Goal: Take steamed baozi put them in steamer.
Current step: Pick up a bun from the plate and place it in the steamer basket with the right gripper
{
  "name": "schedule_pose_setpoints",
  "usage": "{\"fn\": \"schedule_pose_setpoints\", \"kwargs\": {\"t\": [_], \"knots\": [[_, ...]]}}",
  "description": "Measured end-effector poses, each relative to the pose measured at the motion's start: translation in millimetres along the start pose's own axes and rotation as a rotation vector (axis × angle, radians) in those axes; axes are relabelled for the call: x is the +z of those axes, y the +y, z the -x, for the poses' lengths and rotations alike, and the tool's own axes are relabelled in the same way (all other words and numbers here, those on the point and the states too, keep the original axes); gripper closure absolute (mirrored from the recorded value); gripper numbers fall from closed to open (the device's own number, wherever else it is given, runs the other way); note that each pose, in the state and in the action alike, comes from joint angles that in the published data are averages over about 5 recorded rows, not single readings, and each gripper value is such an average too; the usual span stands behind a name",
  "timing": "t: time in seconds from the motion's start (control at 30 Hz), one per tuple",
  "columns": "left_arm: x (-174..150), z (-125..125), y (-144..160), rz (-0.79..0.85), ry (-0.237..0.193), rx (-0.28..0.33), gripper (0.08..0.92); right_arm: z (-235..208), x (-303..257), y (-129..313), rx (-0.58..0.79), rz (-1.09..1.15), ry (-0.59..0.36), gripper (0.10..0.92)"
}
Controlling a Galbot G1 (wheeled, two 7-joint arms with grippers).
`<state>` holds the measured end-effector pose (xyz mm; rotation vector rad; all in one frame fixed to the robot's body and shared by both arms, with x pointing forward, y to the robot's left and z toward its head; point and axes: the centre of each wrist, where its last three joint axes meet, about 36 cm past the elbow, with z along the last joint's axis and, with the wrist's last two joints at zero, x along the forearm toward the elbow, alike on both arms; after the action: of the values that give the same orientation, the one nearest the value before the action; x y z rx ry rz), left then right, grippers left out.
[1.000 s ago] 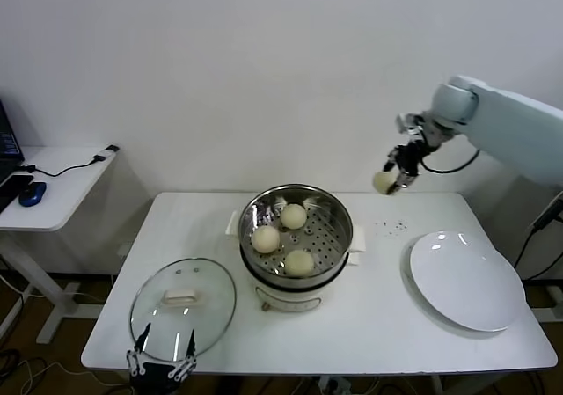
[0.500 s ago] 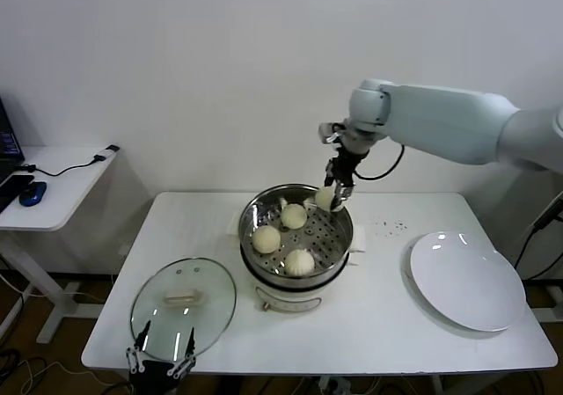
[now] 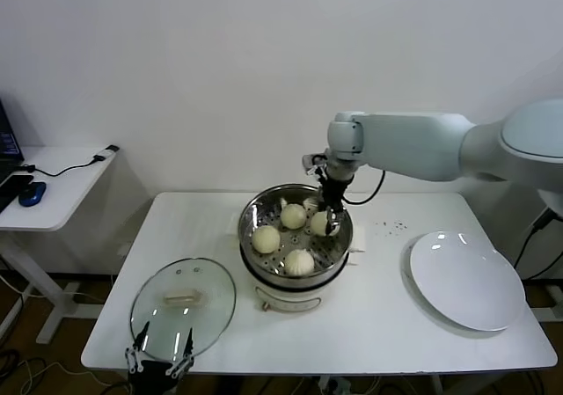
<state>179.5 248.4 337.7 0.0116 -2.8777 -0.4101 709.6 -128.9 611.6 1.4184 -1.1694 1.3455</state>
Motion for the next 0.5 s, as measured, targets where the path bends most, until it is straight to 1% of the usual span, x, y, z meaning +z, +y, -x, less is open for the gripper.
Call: {"fn": "schedule_pose_setpoints", "kwargs": {"t": [0.17, 0.23, 0.43, 0.5], "knots": [[0, 1, 0, 0.002, 0.003, 0.000, 0.177, 17, -6, 2, -0.013, -0.005, 0.005, 0.431], [1, 1, 1, 0.003, 0.005, 0.000, 0.177, 22, -7, 2, -0.015, -0.005, 0.007, 0.410], [2, 1, 0, 0.005, 0.007, 0.000, 0.177, 26, -6, 3, -0.011, -0.001, 0.009, 0.257], [2, 1, 0, 0.006, 0.007, 0.000, 0.177, 25, -6, 4, -0.007, 0.000, 0.006, 0.220]]}}
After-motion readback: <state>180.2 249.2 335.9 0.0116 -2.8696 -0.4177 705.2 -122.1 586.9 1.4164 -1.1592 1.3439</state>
